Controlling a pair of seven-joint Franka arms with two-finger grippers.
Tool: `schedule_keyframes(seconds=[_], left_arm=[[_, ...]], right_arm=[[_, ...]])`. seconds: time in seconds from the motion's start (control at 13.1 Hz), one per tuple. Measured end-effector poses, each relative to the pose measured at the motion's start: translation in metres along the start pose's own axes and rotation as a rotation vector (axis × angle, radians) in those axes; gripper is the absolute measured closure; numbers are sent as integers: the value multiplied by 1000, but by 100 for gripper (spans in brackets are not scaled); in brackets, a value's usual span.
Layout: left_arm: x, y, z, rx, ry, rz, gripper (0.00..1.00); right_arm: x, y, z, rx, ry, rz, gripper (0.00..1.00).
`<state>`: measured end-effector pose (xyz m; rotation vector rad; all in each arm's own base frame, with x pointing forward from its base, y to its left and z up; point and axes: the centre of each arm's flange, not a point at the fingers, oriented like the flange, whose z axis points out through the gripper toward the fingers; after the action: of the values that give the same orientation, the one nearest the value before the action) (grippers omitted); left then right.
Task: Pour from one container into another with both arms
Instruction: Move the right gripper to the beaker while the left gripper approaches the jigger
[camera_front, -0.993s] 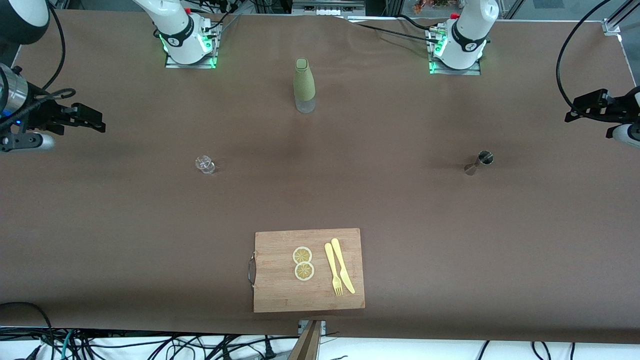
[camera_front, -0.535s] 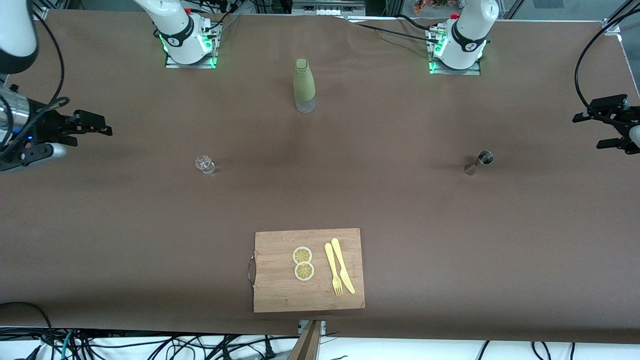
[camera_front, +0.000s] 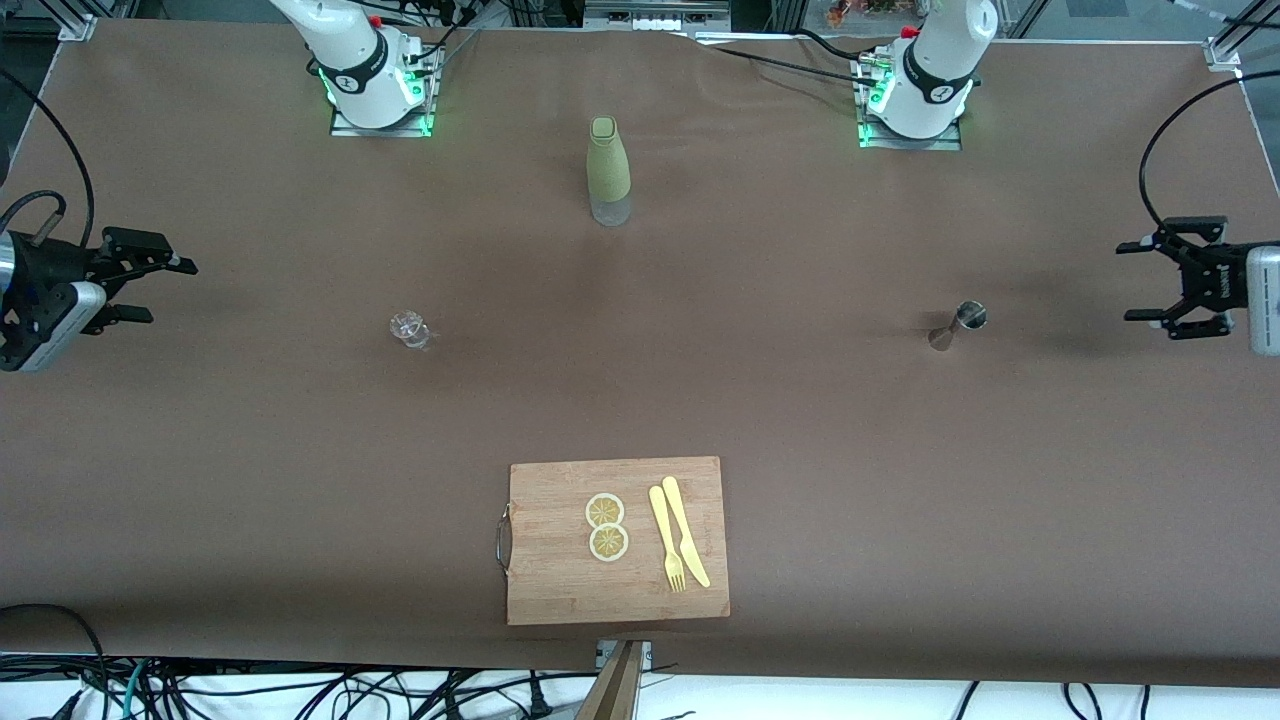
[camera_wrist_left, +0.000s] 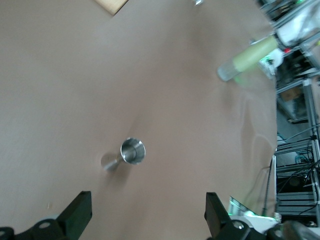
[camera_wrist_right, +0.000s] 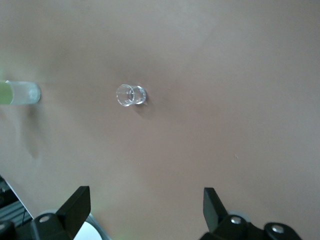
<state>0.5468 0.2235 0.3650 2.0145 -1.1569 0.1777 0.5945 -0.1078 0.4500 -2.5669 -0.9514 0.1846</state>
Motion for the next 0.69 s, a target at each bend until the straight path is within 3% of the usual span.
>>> schedule_keyframes(seconds=[0.23,0.69], left_arm=[[-42,-38,41,-55,116,119,0],[-127,-91,113,-38,372,329,0]], right_arm=[[-5,23,24,70,33,-164,0],[-15,87,119,287,230,-385,0]])
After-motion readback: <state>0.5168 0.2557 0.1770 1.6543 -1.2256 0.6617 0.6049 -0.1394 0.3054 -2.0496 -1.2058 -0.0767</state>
